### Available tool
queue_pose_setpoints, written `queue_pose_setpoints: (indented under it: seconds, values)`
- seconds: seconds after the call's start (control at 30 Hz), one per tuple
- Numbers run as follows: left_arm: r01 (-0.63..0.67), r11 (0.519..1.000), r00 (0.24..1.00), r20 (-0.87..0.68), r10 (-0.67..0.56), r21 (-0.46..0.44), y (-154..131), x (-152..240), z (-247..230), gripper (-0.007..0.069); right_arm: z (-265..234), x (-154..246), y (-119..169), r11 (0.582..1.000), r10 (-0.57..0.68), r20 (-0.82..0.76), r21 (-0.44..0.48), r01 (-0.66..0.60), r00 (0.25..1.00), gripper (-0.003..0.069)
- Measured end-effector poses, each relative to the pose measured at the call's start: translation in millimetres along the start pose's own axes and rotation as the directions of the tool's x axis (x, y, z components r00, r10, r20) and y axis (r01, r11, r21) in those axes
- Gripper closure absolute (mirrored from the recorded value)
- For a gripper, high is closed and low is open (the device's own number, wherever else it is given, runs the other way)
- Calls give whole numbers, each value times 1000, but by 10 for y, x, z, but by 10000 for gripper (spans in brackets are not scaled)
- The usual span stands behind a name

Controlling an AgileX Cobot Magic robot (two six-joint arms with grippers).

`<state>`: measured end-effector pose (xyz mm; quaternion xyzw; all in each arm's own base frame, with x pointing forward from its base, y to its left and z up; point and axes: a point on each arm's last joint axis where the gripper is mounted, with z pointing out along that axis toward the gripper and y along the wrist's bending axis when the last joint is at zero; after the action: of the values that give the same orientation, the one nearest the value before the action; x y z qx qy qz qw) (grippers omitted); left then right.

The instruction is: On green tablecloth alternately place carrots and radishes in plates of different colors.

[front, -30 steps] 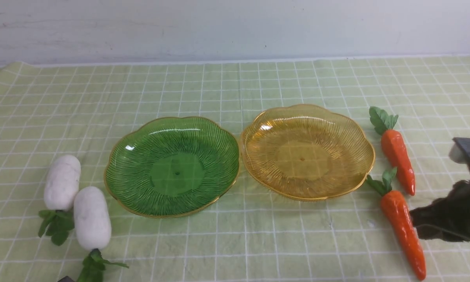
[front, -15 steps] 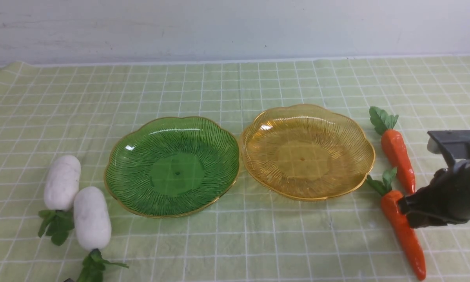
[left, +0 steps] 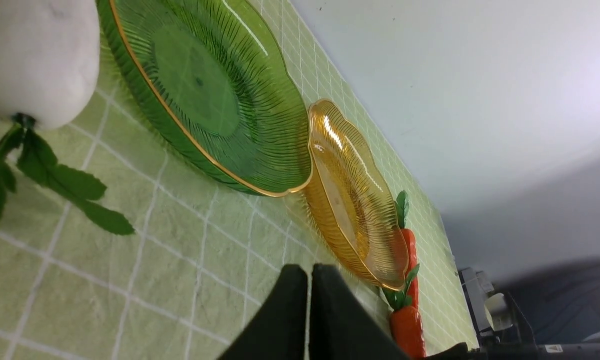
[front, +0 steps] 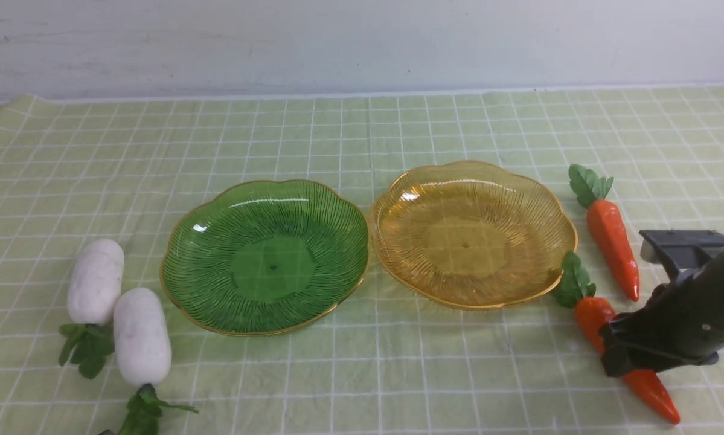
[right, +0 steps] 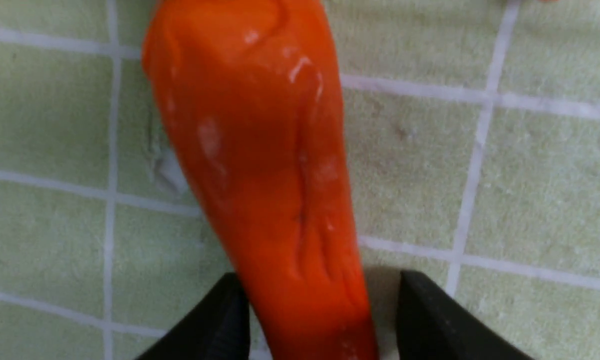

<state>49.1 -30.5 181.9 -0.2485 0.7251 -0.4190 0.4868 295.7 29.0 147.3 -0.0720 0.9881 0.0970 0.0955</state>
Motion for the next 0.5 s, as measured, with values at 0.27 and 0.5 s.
queue_pose_setpoints:
  seconds: [0.27,0.5]
  values:
    - [0,1000,1000,-1,0,0,0,1,0,633,7,-15,-4,1000,-9,-12,-3,9,1000,354]
    - [-1,1000,999,-32,1,-5,4,29,0,633,-297,18,59,1000,4,61,5,-4,998,437]
